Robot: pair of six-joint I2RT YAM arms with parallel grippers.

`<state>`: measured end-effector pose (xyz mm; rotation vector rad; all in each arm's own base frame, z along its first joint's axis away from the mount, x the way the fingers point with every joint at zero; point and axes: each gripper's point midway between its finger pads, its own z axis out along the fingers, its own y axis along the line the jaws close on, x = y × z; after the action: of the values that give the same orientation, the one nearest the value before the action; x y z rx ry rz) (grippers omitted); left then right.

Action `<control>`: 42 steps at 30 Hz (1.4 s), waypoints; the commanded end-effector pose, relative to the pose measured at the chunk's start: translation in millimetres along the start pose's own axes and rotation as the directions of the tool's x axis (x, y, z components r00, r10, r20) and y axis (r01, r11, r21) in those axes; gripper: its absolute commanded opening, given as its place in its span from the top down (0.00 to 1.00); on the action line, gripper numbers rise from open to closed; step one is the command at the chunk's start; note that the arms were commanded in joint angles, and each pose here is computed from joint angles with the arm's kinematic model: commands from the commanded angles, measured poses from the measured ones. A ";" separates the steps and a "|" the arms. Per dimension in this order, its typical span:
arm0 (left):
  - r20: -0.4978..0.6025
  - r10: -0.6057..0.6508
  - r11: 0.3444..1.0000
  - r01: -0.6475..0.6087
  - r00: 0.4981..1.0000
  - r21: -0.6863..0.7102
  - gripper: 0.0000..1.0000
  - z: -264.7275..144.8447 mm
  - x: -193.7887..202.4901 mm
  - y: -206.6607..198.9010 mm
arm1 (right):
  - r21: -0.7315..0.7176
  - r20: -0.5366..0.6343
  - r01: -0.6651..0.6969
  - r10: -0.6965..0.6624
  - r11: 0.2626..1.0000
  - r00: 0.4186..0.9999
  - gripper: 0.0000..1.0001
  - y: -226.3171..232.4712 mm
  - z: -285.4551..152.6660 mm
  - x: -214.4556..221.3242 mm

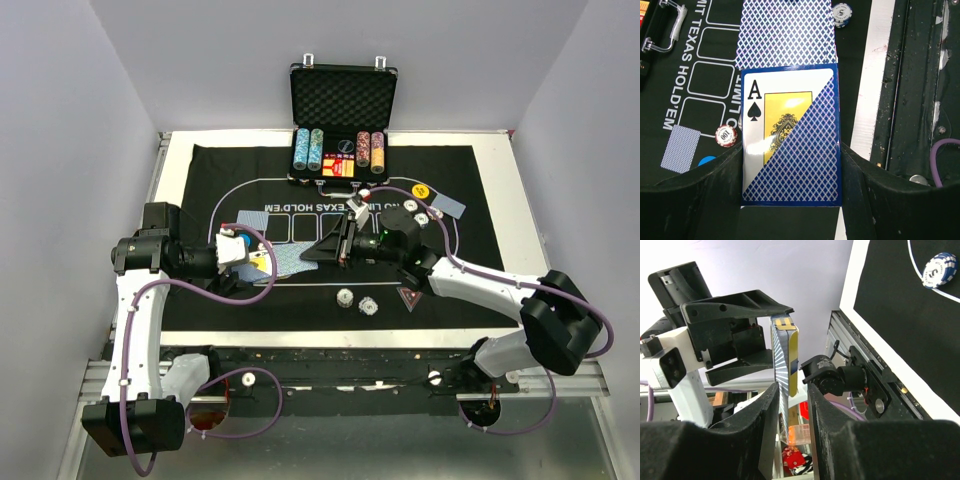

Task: Distribute texas hold em gaming equipment

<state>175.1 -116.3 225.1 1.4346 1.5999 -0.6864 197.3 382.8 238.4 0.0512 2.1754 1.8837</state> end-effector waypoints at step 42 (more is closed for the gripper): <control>0.077 0.050 0.999 -0.049 0.996 -0.017 0.53 -0.9 -20.8 7.4 | 0.051 0.029 0.009 -0.010 0.999 1.000 0.91 2.8 -46.3 17.9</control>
<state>178.1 -116.5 226.4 1.4290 1.5935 -0.6789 170.3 349.3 251.9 0.0393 2.1759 1.8392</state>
